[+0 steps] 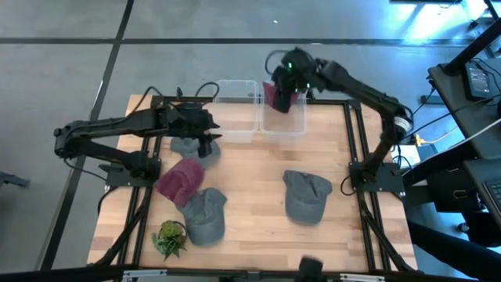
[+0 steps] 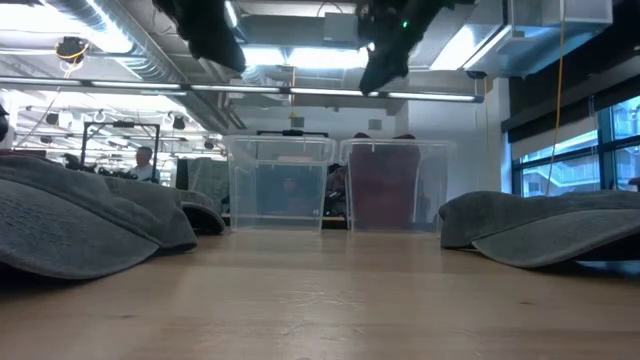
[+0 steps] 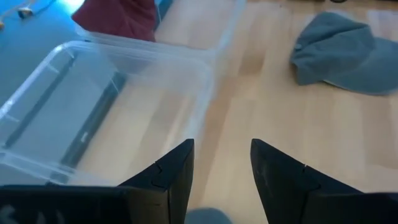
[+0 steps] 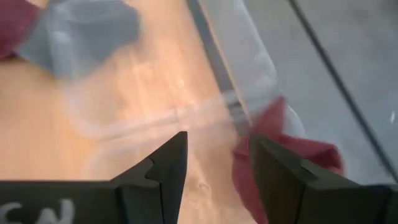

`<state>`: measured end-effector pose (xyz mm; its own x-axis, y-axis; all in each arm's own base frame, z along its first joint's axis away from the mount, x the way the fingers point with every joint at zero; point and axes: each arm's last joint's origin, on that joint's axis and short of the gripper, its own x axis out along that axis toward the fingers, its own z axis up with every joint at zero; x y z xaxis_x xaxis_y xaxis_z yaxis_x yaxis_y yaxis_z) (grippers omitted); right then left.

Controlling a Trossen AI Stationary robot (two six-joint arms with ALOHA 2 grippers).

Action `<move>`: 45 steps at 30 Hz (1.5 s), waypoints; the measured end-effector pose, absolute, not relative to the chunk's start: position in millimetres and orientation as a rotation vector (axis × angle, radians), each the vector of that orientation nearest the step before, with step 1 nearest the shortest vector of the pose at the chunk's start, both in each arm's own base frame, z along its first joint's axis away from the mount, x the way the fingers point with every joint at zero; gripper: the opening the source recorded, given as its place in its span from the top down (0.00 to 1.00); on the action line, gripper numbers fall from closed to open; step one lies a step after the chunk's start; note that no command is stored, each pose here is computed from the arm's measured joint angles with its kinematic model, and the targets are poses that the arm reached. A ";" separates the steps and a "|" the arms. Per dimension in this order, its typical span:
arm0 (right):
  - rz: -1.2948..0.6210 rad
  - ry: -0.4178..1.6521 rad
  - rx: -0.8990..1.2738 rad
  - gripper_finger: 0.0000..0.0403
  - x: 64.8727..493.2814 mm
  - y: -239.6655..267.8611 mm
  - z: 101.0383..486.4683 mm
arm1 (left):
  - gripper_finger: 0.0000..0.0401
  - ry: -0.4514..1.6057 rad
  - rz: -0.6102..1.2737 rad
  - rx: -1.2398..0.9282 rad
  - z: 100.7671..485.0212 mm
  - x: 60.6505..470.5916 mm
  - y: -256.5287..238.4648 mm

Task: Pick & Place hat
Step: Put the bottom right gray cap into the left transparent bin

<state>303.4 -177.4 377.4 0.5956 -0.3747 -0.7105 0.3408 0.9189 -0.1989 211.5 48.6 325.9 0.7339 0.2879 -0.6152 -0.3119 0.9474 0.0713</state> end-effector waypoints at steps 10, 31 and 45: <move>-0.400 0.732 -0.021 0.58 248.0 -70.9 328.3 | 0.61 0.681 0.255 -0.029 326.7 210.0 28.2; -0.316 1.239 0.387 0.58 172.4 1.9 188.3 | 0.63 0.714 0.243 -0.030 318.5 221.2 25.7; -0.334 1.266 0.389 0.58 150.9 16.4 132.3 | 0.63 0.714 0.243 -0.023 318.5 221.2 25.8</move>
